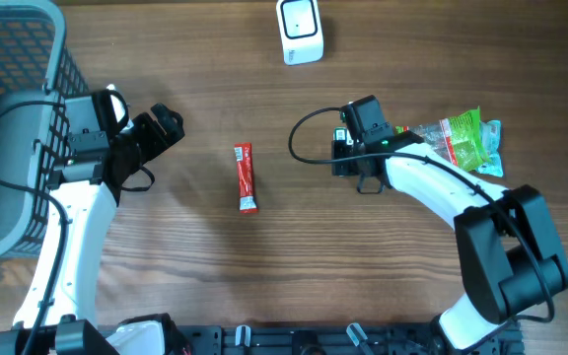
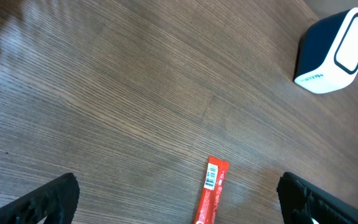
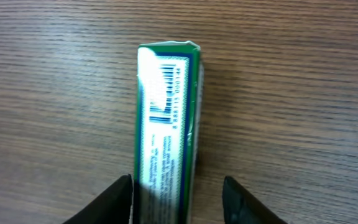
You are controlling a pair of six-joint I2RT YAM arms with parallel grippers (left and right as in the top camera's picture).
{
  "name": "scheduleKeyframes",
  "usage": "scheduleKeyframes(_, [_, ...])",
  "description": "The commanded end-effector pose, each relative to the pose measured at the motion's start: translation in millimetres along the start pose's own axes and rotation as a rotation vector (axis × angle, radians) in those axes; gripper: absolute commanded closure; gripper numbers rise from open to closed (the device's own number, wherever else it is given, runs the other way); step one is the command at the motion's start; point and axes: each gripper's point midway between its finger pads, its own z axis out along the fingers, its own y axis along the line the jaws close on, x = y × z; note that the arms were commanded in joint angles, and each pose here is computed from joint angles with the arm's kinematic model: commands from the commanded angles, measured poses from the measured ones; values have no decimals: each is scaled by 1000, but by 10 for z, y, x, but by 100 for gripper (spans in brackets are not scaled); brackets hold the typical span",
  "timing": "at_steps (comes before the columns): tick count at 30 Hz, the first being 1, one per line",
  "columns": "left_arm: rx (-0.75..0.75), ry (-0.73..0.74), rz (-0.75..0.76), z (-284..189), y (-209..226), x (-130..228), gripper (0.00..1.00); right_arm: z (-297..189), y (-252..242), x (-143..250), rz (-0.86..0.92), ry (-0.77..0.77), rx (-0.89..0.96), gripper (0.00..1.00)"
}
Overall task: Scan the item barcode
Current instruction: 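Lift the green box and carry it right toward the packs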
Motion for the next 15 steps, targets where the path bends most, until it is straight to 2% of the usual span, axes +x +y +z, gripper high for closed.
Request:
scheduleKeyframes(1, [1,5,5,17,10,4,0,69,-194,33,-26,-7,107,59])
scheduleKeyframes(6, [0,5,5,17,11,3,0,59,-248,14,-131,-10,140,65])
scheduleKeyframes(11, [0,5,5,17,11,3,0,-12,-377,-56,-133,-41,220,65])
scheduleKeyframes(15, [0,5,5,17,11,3,0,-67,-401,-89,-132,-56,237,55])
